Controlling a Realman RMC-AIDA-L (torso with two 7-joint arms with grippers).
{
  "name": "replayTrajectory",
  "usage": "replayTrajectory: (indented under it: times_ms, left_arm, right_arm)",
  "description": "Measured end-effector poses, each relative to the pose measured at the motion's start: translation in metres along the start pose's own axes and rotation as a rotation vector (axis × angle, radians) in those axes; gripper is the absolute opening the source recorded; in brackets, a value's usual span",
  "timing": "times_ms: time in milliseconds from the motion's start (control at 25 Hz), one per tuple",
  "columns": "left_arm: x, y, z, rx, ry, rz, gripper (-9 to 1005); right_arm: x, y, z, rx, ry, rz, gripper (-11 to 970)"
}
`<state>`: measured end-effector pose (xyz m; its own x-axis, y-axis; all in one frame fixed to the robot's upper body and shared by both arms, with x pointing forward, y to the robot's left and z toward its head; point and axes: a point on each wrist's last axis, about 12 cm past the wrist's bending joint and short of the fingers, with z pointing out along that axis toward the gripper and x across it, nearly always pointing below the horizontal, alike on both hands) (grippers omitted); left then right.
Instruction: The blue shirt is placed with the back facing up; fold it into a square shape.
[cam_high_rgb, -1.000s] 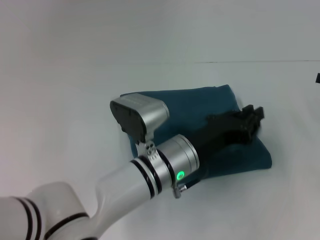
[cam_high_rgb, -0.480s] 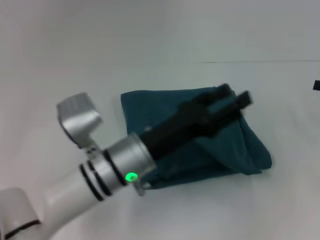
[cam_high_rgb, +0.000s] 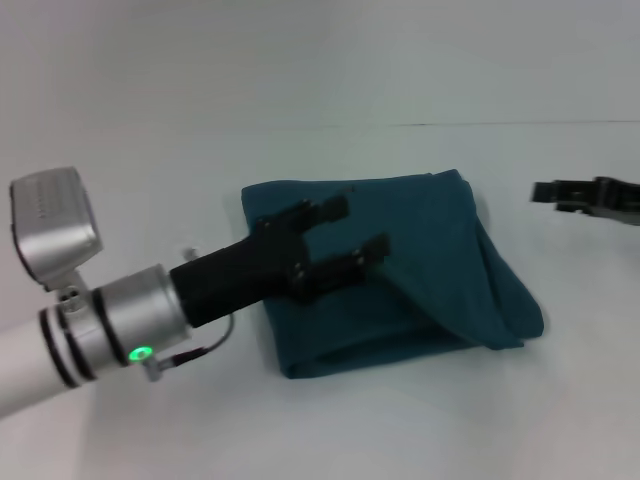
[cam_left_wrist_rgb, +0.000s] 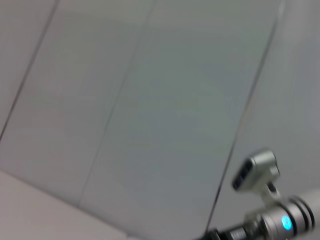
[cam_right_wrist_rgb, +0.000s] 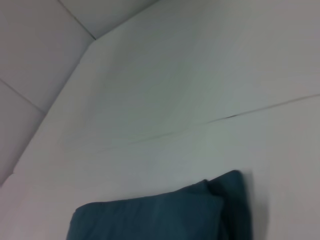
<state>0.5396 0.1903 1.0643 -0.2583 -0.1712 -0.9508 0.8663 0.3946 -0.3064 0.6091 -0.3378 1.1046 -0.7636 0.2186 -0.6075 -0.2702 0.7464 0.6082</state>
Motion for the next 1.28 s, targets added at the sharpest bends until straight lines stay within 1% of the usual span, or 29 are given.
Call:
replayTrajectory:
  times_ms: [280, 520, 760, 880, 1120, 1280]
  left_arm:
    - [-0.007, 0.009, -0.035, 0.001, 0.133, 0.148, 840]
    - [-0.008, 0.011, -0.047, -0.016, 0.162, 0.185, 834]
    - [-0.008, 0.012, -0.050, -0.029, 0.168, 0.192, 832]
    - [-0.009, 0.013, -0.050, -0.032, 0.167, 0.195, 833]
    - [-0.011, 0.015, -0.050, -0.044, 0.171, 0.199, 831]
    - [-0.011, 0.017, -0.050, -0.058, 0.176, 0.202, 832]
  right_arm:
    - [0.007, 0.014, 0.040, 0.028, 0.006, 0.023, 591]
    - [0.008, 0.023, 0.063, 0.071, -0.027, 0.035, 590]
    - [0.009, 0.024, 0.073, 0.108, -0.049, 0.053, 591]
    - [0.009, 0.027, 0.078, 0.113, -0.054, 0.053, 592]
    - [0.015, 0.033, 0.090, 0.126, -0.050, 0.062, 590]
    - [0.019, 0.034, 0.092, 0.126, -0.044, 0.069, 592]
